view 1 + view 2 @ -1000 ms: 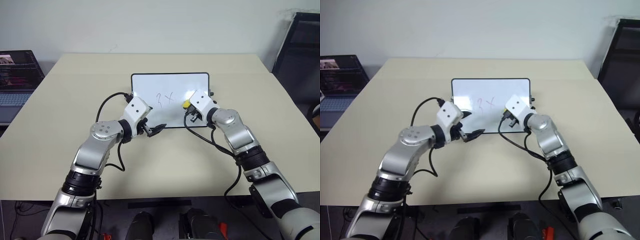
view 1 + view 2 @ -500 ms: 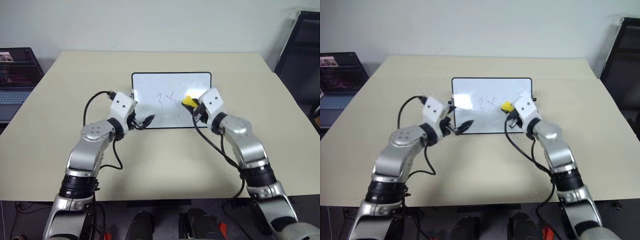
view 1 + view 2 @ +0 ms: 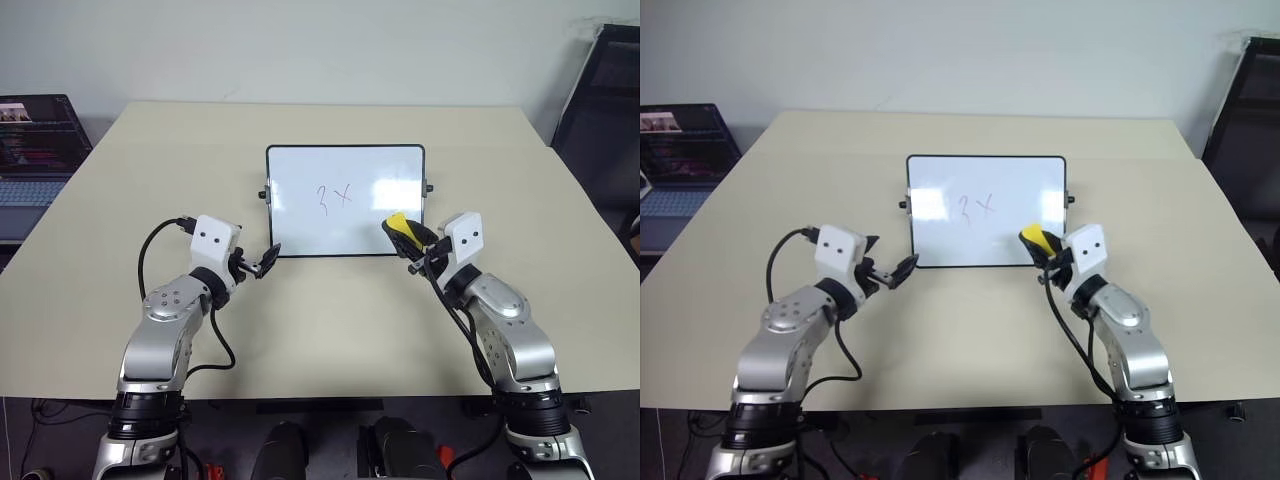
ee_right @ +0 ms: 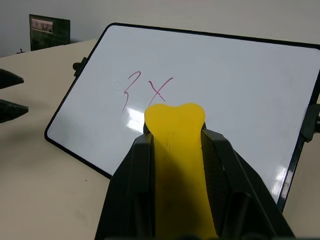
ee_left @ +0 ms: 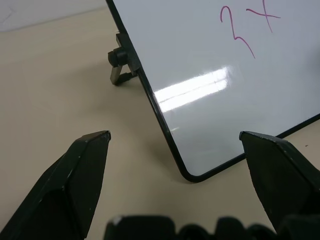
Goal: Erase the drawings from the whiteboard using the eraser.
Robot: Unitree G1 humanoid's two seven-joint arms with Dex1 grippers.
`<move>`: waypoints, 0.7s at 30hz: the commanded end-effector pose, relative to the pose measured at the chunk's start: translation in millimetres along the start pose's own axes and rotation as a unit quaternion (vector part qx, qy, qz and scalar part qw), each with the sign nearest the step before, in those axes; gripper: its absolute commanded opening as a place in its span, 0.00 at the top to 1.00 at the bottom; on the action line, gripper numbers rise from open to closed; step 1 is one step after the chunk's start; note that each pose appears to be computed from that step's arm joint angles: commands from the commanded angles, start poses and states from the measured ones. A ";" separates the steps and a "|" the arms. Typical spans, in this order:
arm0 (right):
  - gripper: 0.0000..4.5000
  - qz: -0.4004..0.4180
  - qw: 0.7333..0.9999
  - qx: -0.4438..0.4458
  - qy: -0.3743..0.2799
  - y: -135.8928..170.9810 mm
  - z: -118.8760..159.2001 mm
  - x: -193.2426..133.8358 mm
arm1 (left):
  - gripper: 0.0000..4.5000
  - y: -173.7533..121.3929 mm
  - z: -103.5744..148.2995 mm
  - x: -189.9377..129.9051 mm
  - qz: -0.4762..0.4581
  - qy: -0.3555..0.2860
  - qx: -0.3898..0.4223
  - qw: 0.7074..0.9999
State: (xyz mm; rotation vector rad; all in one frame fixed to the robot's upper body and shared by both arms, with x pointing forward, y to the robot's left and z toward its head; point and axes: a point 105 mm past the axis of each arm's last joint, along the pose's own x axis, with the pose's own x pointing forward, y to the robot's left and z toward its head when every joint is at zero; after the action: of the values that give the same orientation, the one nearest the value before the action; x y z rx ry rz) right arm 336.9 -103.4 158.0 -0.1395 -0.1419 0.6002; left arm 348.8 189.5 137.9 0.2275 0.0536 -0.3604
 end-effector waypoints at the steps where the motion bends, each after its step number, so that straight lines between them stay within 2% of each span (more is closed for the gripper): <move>1: 0.79 -0.007 0.998 -0.053 -0.027 -4.6 22.9 9.4 | 0.00 -4.2 30.2 2.6 0.003 -0.043 0.016 0.999; 5: 0.79 -0.024 0.993 -0.110 -0.029 -10.2 40.6 33.7 | 0.00 -8.7 39.9 10.0 -0.006 -0.043 0.018 0.999; 8: 0.79 -0.016 0.989 -0.143 -0.026 -3.6 49.5 58.7 | 0.00 -10.8 42.6 12.9 -0.012 -0.043 0.020 0.999; 15: 0.79 0.024 0.981 -0.191 0.008 12.3 50.1 99.4 | 0.00 -13.3 36.4 12.7 -0.024 -0.033 0.024 0.999; 21: 0.79 0.043 0.973 -0.223 0.035 15.2 46.1 117.2 | 0.00 -15.8 33.9 13.3 -0.033 -0.028 0.028 0.999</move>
State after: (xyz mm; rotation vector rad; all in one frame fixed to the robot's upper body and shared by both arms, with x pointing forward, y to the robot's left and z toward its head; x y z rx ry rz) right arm 416.7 -25.7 196.8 -0.5839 -0.1439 0.6385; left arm 357.5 164.3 157.3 0.2526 0.0301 -0.4236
